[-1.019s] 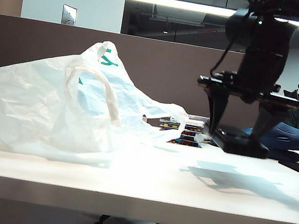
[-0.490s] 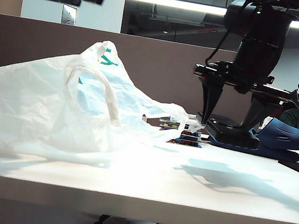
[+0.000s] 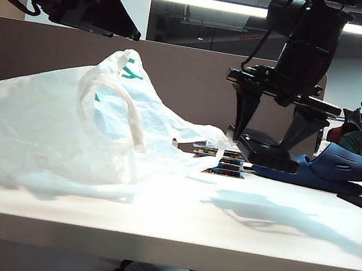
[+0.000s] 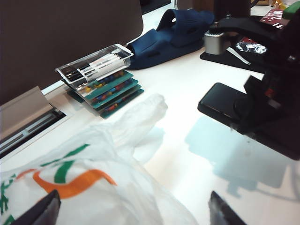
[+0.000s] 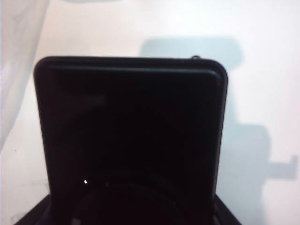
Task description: Put the power bank into the bag.
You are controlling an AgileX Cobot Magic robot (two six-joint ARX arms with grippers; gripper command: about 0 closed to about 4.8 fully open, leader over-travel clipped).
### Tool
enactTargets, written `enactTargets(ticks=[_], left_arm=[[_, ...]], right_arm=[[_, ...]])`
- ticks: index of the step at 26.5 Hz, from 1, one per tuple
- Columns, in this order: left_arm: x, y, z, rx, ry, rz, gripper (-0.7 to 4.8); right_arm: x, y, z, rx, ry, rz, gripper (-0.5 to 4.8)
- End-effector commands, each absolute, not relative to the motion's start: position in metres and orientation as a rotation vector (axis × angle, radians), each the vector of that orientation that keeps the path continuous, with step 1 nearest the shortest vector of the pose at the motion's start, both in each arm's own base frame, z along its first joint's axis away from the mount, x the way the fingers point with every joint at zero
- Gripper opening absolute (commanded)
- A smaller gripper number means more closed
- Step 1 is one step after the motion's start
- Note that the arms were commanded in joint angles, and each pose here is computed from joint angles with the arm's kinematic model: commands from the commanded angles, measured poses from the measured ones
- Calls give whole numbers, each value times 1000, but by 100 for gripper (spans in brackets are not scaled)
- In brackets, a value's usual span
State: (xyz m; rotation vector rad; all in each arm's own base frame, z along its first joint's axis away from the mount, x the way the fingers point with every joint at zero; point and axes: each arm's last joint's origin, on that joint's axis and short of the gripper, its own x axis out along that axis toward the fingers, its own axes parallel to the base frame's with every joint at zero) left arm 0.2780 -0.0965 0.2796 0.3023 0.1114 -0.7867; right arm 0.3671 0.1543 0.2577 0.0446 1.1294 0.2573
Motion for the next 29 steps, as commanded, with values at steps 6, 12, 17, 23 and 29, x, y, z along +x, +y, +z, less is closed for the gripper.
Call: enactTargets(ticks=[6,12,17,23,29], left_arm=[[290,-101,275,323,117,-789,404],[297,-103,266,327,133,-792,404],[304,-104,258,328,151,-778,393],[305,-104,256,332,159,-755,195],[305,-104,256,328,159,-763,-7]], right_arm=[[368,158,266,57,1079,287,291],[368,160,266,57,1078,298,291],[368,161,266,66,1082,314,291],[367,161,266,75,1088,332,290],[366,166,266,66,1085,351,290]])
